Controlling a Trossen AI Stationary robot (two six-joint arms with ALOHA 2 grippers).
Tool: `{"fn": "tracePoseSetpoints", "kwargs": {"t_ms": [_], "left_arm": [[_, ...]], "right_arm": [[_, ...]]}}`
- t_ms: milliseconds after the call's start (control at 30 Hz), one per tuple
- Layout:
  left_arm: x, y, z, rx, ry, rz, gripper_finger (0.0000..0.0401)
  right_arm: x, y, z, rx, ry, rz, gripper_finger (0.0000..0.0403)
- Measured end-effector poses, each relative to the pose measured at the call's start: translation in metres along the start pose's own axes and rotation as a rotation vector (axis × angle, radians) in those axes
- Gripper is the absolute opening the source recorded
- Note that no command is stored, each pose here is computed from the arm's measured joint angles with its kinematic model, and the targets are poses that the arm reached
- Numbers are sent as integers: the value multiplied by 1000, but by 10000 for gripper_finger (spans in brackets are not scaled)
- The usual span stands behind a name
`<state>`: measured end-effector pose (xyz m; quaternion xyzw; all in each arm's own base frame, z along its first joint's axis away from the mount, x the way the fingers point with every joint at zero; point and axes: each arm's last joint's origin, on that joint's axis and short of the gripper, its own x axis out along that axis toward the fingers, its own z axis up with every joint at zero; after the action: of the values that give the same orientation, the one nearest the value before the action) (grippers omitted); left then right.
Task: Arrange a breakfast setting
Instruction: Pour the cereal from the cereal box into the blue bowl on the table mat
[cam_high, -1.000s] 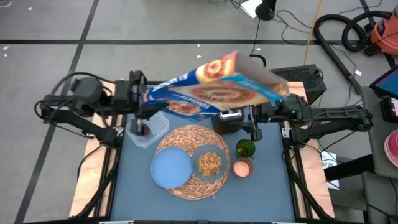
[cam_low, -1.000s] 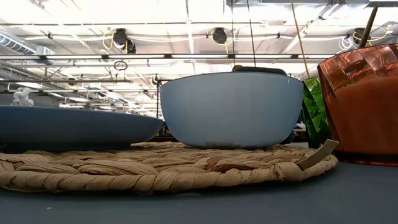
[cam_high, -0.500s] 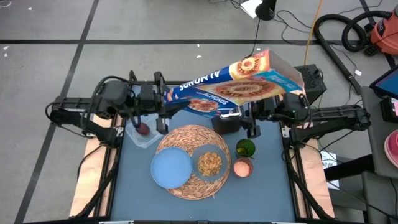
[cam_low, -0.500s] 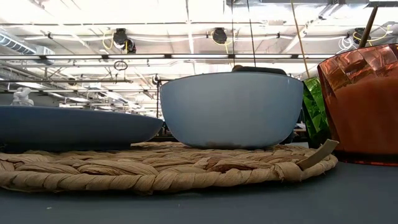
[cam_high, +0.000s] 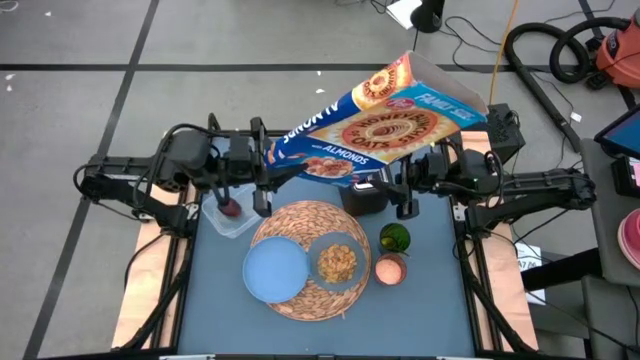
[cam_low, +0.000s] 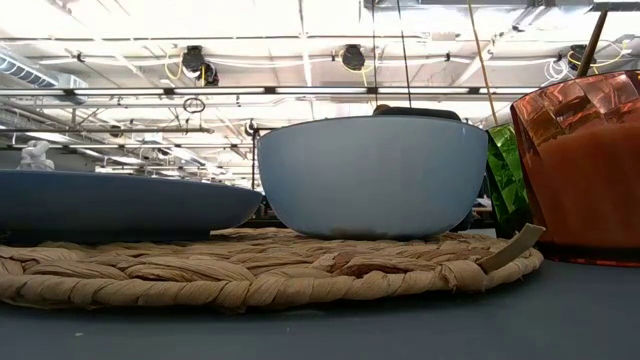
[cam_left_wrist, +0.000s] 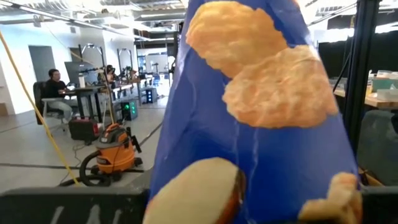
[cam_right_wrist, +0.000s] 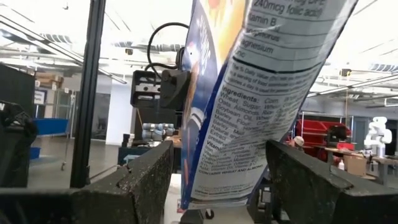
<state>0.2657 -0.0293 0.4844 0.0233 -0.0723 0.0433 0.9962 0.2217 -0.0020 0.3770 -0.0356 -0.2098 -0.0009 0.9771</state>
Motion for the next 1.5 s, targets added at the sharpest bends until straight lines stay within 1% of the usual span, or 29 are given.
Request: {"fn": "tracePoseSetpoints", "kwargs": {"t_ms": [100,200,400,567,700,867,967,1300,1400,1500], "left_arm": [[0,-2,0,-3,2,-6,126],[-1,-4,-1,-1,6,-15,126],[-1,-6,-3,-1,25,-23,122],[-2,-7,-6,-14,60,-28,113],[-2,-7,-10,-16,102,-28,112],[-3,-7,-11,-13,117,-18,111],[-3,-6,-12,-7,125,-16,111],[-4,-5,-14,6,151,-6,111],[-4,-5,-15,3,162,-5,111],[-4,-5,-15,6,166,-5,111]], "right_arm": [[0,0,0,8,2,-1,254],[0,0,-1,45,11,-3,254],[0,-2,-5,61,54,-73,254],[0,-1,-5,45,54,-68,254],[0,-2,-2,45,29,-70,254],[0,-2,-2,46,24,-71,251],[0,-2,-2,45,30,-69,233],[0,-2,-3,42,39,-69,123],[0,-2,-4,42,49,-69,101],[0,-2,-4,42,53,-69,91]]}}
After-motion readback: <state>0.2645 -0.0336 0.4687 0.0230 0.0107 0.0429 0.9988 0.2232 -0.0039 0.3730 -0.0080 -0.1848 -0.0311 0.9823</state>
